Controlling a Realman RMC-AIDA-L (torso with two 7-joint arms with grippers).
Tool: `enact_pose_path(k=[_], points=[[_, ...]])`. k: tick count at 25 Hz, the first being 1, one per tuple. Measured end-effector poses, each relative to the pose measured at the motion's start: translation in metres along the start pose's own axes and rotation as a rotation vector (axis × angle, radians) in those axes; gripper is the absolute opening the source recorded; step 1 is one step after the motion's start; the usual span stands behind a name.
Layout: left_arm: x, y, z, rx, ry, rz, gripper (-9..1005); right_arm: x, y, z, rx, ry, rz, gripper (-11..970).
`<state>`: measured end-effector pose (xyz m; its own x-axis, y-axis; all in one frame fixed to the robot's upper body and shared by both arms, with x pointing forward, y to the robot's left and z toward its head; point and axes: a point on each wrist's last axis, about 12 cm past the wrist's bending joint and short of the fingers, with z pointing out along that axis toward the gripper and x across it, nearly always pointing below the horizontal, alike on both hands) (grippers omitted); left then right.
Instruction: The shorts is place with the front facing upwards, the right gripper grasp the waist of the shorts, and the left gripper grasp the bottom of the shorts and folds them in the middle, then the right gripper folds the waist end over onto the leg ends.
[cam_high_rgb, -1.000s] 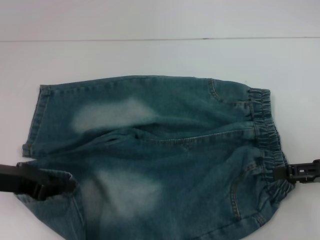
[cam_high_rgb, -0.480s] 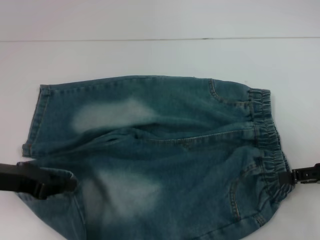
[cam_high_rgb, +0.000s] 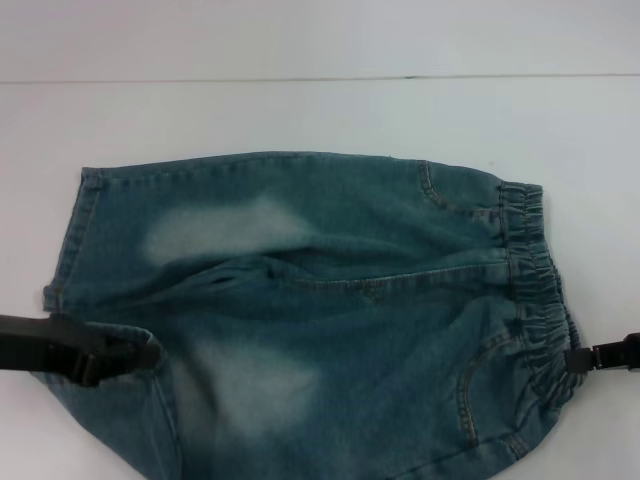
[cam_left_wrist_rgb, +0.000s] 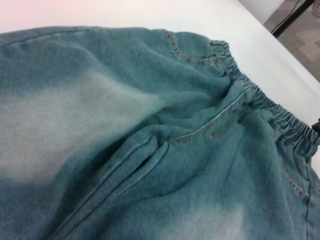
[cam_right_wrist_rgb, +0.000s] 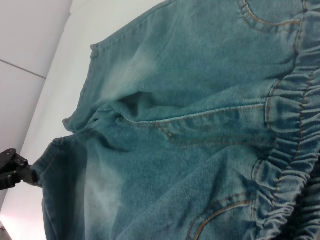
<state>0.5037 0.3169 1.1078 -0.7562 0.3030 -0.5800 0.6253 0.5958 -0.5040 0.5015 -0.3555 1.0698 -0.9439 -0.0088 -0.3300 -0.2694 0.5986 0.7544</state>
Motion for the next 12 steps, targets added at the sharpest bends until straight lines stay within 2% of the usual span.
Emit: enact_pose_path(k=[3, 12], points=[[-0.0003, -0.0002, 0.0, 0.002, -0.004, 0.001, 28, -0.0004, -0.0004, -0.0018, 0.003, -0.006, 0.001, 19], [0.0013, 0.0025, -0.0038, -0.017, -0.07, 0.002, 33, -0.0056, -0.0038, -0.0099, -0.001, -0.122, 0.028, 2]])
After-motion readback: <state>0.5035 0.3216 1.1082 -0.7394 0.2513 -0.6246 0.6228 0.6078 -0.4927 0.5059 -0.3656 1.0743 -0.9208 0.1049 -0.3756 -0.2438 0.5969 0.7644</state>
